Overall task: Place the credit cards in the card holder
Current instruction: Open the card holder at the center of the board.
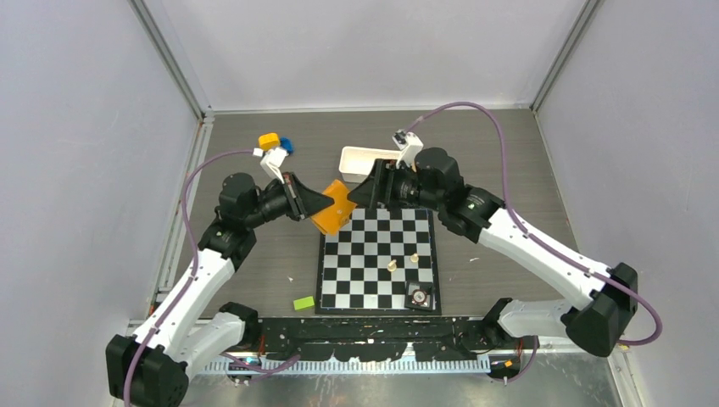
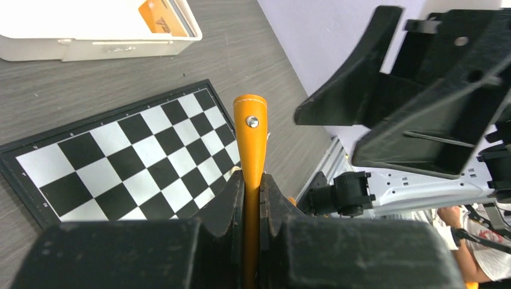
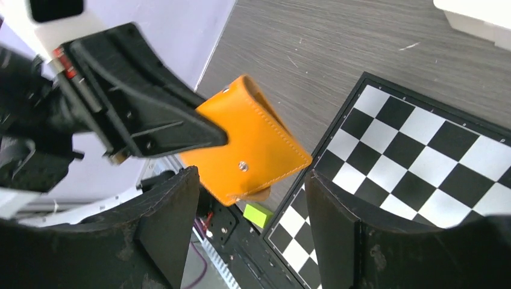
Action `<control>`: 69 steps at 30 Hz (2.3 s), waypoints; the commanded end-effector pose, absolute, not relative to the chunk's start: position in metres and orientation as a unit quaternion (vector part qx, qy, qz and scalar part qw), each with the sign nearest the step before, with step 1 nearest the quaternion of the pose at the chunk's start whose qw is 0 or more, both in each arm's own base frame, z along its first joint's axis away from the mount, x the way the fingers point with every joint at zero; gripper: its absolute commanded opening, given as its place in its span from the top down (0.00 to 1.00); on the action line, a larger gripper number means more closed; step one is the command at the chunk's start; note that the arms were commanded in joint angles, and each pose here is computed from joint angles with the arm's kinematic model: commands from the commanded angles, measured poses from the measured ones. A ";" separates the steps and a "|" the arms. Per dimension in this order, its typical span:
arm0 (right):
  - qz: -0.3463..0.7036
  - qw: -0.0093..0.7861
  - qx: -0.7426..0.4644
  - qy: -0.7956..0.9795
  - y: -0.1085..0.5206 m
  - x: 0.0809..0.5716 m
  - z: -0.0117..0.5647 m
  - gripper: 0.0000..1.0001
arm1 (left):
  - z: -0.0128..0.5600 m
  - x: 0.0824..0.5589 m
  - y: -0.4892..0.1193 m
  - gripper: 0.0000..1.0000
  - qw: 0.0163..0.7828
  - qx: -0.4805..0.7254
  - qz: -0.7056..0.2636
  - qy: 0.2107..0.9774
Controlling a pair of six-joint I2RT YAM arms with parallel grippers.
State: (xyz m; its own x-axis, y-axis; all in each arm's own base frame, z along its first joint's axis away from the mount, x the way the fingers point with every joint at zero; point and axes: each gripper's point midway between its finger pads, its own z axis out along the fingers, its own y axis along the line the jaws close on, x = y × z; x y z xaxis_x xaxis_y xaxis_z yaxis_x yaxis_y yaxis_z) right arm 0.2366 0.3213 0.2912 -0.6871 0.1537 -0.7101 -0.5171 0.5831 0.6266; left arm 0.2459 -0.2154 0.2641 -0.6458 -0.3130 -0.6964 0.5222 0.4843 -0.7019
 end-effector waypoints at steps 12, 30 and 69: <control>0.519 0.352 -0.006 0.779 0.356 0.262 0.274 0.40 | 0.277 0.249 -0.209 1.00 0.471 0.052 -0.513 0.715; 0.566 0.319 -0.003 0.760 0.369 0.254 0.289 0.79 | 0.253 0.259 -0.201 1.00 0.471 0.023 -0.484 0.738; 0.326 0.324 0.136 0.878 0.309 0.289 0.230 0.99 | 0.200 0.231 -0.268 0.00 0.507 0.200 -0.225 0.808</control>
State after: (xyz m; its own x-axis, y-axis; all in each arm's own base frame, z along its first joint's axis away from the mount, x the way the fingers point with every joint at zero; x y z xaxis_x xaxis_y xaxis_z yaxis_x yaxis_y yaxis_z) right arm 0.2775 0.3033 0.1962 -0.7981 0.3877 -0.4612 0.0345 0.7936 0.6074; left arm 0.2039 -0.2625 0.1782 -0.5377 0.0929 -0.8380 0.6063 0.7333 -0.3077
